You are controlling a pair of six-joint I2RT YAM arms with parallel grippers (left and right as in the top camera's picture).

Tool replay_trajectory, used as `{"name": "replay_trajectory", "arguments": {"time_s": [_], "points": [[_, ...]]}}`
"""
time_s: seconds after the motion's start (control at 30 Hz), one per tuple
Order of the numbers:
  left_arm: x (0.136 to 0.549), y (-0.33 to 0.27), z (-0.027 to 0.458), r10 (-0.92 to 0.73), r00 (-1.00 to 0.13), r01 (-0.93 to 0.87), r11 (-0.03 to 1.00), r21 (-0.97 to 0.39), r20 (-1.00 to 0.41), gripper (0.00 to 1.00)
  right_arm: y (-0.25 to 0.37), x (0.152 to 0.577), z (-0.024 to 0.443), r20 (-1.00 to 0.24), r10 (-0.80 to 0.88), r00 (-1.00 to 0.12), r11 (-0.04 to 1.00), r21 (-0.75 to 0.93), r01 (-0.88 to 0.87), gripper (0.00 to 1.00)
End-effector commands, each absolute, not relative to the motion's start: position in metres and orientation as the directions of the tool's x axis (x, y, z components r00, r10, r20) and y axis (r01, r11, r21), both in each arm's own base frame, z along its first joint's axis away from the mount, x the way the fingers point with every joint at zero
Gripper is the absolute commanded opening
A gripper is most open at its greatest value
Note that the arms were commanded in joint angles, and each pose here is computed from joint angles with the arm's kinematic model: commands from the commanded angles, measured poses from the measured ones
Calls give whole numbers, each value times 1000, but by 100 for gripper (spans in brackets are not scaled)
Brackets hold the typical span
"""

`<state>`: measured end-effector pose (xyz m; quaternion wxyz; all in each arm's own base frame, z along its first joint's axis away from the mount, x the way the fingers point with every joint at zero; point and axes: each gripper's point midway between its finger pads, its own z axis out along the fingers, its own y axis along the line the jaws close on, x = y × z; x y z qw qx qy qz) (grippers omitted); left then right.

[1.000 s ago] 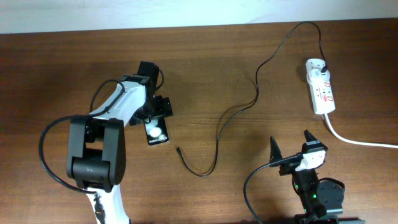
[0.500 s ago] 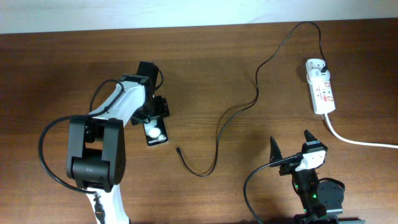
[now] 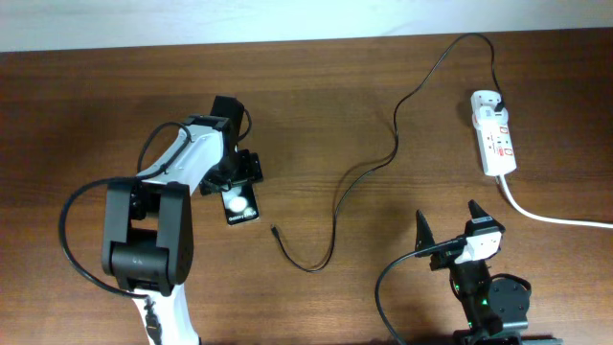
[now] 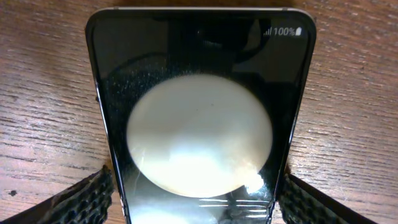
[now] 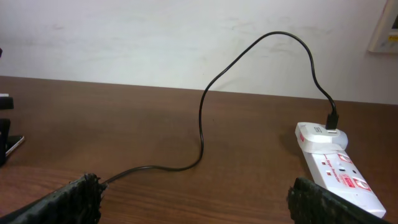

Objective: Plug charger to phone and switch on socket

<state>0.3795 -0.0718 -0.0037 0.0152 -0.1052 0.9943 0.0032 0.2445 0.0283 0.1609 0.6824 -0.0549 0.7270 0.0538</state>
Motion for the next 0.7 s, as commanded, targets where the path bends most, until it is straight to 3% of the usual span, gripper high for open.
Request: {"name": "replay_trajectory", "arguments": {"time_s": [0.0,0.57,0.67], "points": [[350,-72,-40,-210,-973,-209,978,19,101,89,29,244,159,-998,-13,-64,988,-3,-155,99],[350,-76,-40,-193,-977,-191,981,32,92,84,29,244,159,-998,-13,-64,988,-3,-155,99],[350,-76,-40,-193,-977,-191,981,32,92,75,29,244,159,-998,-13,-64,988,-3,-155,99]]}}
